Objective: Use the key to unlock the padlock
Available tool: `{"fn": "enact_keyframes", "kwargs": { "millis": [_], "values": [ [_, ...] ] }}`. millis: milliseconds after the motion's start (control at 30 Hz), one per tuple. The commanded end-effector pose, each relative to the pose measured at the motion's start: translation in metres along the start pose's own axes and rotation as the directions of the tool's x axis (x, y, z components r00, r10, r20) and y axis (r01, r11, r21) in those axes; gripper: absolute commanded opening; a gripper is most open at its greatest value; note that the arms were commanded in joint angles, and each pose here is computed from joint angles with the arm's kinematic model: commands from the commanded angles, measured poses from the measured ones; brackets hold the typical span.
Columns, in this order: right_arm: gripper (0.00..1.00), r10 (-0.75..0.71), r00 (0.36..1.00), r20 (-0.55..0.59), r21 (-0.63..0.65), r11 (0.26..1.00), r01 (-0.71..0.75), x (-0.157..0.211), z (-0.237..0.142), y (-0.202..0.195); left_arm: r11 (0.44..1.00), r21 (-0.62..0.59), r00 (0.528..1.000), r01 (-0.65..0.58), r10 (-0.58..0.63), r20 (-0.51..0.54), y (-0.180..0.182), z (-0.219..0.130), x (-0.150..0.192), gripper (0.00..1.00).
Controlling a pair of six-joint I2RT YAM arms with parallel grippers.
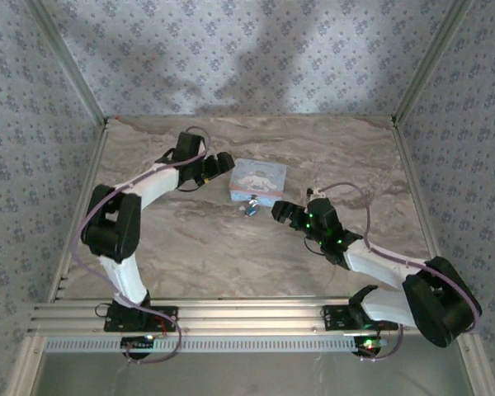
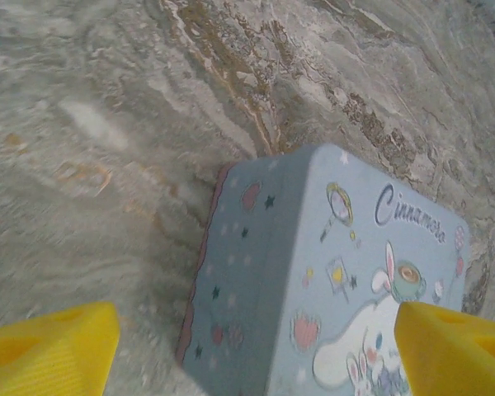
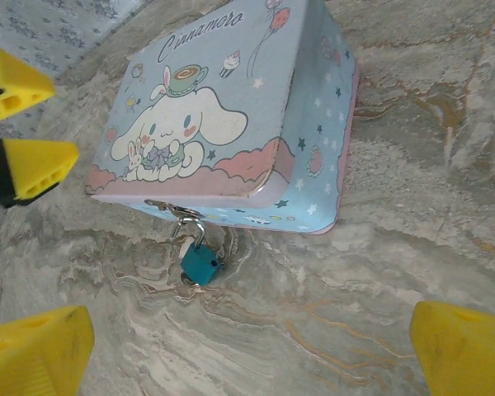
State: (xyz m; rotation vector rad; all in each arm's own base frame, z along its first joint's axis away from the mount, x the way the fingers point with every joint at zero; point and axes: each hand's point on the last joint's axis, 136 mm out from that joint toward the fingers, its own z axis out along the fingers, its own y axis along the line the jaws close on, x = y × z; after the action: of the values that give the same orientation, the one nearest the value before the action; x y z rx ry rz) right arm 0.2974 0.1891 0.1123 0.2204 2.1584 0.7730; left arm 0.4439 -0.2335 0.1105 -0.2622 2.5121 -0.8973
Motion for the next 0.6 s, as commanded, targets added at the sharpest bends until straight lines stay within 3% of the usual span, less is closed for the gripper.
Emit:
{"fn": "enact_keyframes", "kwargs": {
  "millis": [0,200,567],
  "values": [
    [1.0,-0.045,0.999,-0.017,0.031,0.998,0.046,0.003,-0.006,-0.009,0.999,0.048,0.998,-0.02,0.023,-0.066,-0.01,0.017,0.001,0.84],
    [1.0,-0.086,0.996,-0.032,-0.07,0.994,0.083,0.005,-0.01,0.002,0.998,0.063,0.99,-0.019,0.028,-0.138,-0.011,0.041,0.018,0.76],
    [0.96,-0.115,0.991,-0.061,-0.248,0.964,0.096,0.011,0.004,0.029,1.0,0.015,0.98,0.025,-0.022,-0.2,0.017,0.039,0.064,0.58]
  ]
}}
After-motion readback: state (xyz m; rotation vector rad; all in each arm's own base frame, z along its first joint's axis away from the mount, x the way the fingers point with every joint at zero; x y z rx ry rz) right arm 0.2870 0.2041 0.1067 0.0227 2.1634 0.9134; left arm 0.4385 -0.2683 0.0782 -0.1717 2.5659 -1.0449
